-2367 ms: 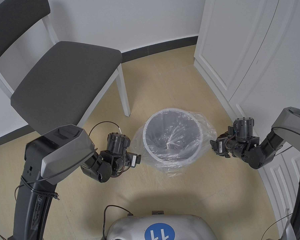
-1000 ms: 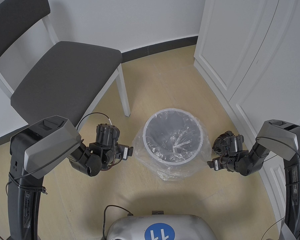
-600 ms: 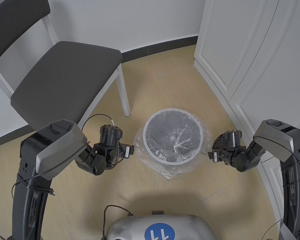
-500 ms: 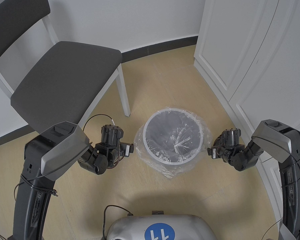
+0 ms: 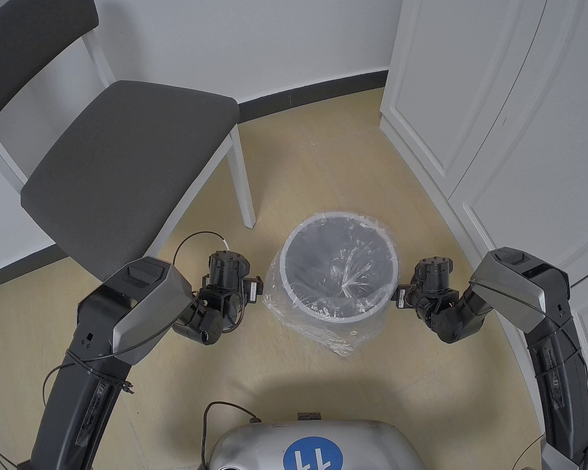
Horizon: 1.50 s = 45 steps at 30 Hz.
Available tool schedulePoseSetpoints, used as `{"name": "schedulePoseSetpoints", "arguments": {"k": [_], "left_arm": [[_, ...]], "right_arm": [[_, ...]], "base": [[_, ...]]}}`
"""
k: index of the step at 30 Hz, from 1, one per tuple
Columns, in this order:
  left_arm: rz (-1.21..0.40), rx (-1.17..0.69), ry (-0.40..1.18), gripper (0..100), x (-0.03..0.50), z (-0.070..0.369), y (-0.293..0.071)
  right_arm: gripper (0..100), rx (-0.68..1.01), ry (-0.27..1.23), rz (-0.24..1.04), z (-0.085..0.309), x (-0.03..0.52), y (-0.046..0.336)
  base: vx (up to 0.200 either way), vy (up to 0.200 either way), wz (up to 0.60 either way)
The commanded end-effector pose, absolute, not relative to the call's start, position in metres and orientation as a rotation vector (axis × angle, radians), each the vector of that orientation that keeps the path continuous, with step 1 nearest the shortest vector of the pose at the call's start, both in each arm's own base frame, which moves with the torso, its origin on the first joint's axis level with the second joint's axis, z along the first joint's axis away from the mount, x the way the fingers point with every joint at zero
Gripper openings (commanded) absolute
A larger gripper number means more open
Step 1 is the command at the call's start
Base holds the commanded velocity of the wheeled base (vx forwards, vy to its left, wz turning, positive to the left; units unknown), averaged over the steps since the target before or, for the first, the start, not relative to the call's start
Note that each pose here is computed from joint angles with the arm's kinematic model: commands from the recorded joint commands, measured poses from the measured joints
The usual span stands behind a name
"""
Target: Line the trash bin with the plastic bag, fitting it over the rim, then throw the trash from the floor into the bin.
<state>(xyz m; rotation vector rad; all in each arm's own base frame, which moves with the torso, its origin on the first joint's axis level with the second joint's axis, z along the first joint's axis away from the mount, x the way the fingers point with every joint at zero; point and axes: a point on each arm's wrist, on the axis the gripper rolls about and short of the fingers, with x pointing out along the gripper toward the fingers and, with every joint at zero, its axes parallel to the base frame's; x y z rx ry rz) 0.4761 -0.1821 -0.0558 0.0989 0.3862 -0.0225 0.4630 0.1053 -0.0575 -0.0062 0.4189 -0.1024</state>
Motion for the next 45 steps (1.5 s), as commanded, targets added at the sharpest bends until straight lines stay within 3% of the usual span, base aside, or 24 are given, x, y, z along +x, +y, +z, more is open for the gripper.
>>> {"name": "schedulePoseSetpoints", "arguments": {"k": [1, 5, 12, 18, 23, 25, 33, 38, 45], "left_arm": [[-0.018, 0.106, 0.402, 100, 0.473, -0.058, -0.179], [-0.015, 0.108, 0.4, 100, 0.47, -0.049, -0.176], [0.006, 0.102, 0.37, 100, 0.459, -0.001, -0.156], [-0.058, 0.185, 0.345, 100, 0.429, 0.029, -0.147], [-0.107, 0.231, 0.291, 100, 0.415, 0.033, -0.144], [-0.119, 0.269, 0.257, 100, 0.41, 0.031, -0.144], [-0.123, 0.277, 0.242, 100, 0.406, 0.035, -0.143], [-0.135, 0.27, 0.226, 100, 0.4, 0.043, -0.142], [-0.224, 0.255, 0.191, 100, 0.371, 0.066, -0.144]], "right_arm": [[100, -0.019, 0.452, -0.09, -0.067, 0.456, 0.11], [100, -0.014, 0.454, -0.068, -0.064, 0.452, 0.112], [100, -0.064, 0.372, -0.049, 0.025, 0.414, 0.102], [100, -0.211, 0.381, -0.03, 0.06, 0.372, 0.086], [100, -0.27, 0.369, -0.06, 0.057, 0.375, 0.071], [100, -0.256, 0.299, -0.089, 0.049, 0.389, 0.066], [100, -0.243, 0.273, -0.125, 0.012, 0.431, 0.062], [100, -0.147, 0.245, -0.193, -0.014, 0.464, 0.088], [100, 0.087, 0.35, -0.213, -0.027, 0.488, 0.098]], "base": [[0.0, 0.0, 0.0], [0.0, 0.0, 0.0], [0.0, 0.0, 0.0], [0.0, 0.0, 0.0], [0.0, 0.0, 0.0], [0.0, 0.0, 0.0], [0.0, 0.0, 0.0], [0.0, 0.0, 0.0], [0.0, 0.0, 0.0]]}}
